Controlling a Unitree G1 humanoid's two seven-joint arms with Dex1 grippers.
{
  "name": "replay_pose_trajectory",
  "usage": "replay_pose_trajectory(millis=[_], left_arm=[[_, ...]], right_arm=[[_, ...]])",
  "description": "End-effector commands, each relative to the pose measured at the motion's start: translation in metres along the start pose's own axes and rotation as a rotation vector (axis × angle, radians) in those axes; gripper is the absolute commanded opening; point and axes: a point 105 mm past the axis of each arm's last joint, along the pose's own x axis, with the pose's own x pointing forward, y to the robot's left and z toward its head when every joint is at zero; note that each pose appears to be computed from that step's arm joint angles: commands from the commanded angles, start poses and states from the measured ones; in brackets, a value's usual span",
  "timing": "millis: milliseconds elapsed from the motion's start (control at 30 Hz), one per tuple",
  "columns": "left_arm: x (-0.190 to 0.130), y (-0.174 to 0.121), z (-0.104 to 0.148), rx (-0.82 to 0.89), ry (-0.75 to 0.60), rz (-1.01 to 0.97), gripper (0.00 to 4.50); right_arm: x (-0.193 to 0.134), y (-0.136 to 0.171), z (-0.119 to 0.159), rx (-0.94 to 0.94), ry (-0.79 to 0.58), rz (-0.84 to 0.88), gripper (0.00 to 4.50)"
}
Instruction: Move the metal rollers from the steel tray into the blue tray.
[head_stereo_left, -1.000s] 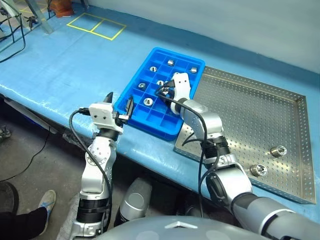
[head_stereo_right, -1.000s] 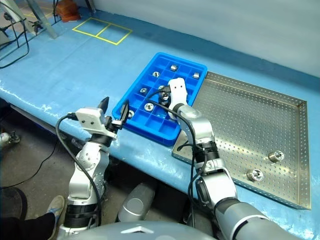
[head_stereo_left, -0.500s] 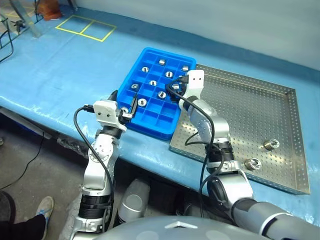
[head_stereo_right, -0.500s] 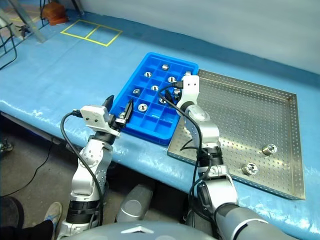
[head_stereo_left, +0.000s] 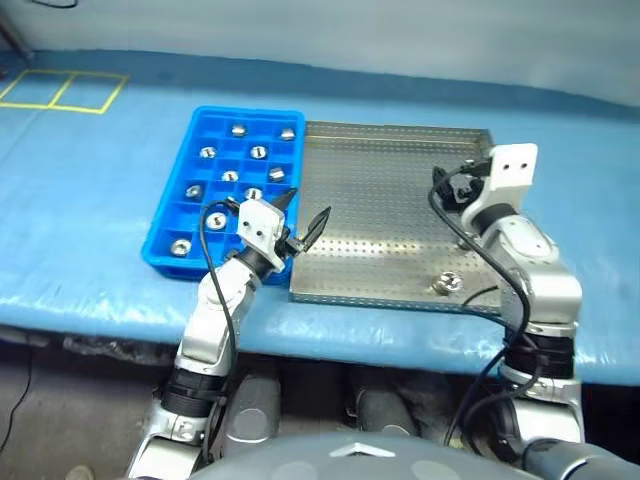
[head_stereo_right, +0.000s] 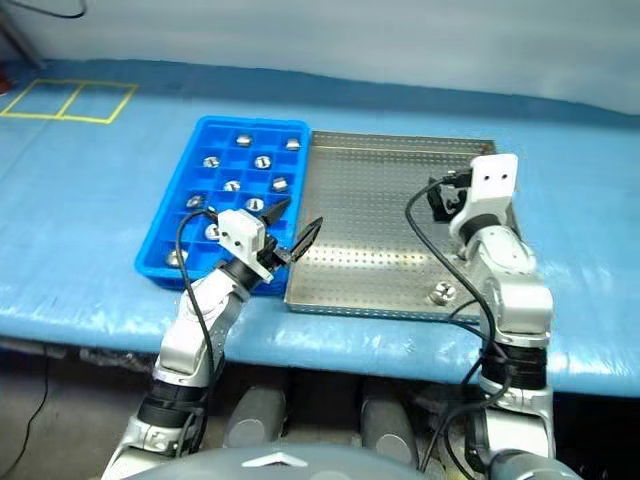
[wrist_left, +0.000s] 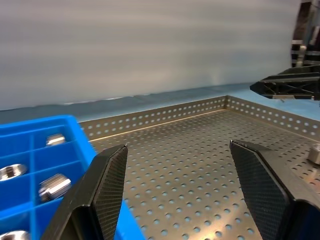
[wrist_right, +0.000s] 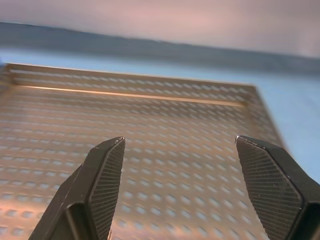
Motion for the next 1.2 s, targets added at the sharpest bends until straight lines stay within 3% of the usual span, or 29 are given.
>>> replay_pose_trajectory(millis=[33,300,600,800,900,1033,1133,1200], left_arm=[[0.002,0.002,0.006,0.02,-0.028,-0.002,3.61],[-0.002,0.007,0.004,0.037,-0.016,0.023,3.61],[-0.011,0.016,-0.001,0.049,0.006,0.089,3.61],[-0.016,0.025,-0.006,0.044,0.029,0.15,3.61],[-0.017,0.027,-0.006,0.043,0.032,0.165,3.61],[-0.019,0.029,-0.005,0.051,0.028,0.182,3.61],[-0.02,0.031,0.001,0.062,0.015,0.194,3.61],[-0.022,0.03,0.008,0.05,-0.012,0.187,3.61]], right_arm=[[-0.002,-0.016,0.006,0.088,0.014,-0.085,3.73],[0.002,0.014,-0.025,0.338,0.178,0.084,3.73],[0.007,-0.009,-0.069,0.227,0.35,-0.154,3.73],[0.008,0.008,-0.081,0.321,0.388,-0.054,3.73],[0.009,0.01,-0.08,0.315,0.378,-0.039,3.11],[0.009,0.013,-0.077,0.32,0.358,-0.025,1.8],[0.014,0.013,-0.063,0.16,0.281,-0.028,1.72],[0.018,0.03,-0.041,0.13,0.181,0.044,1.72]])
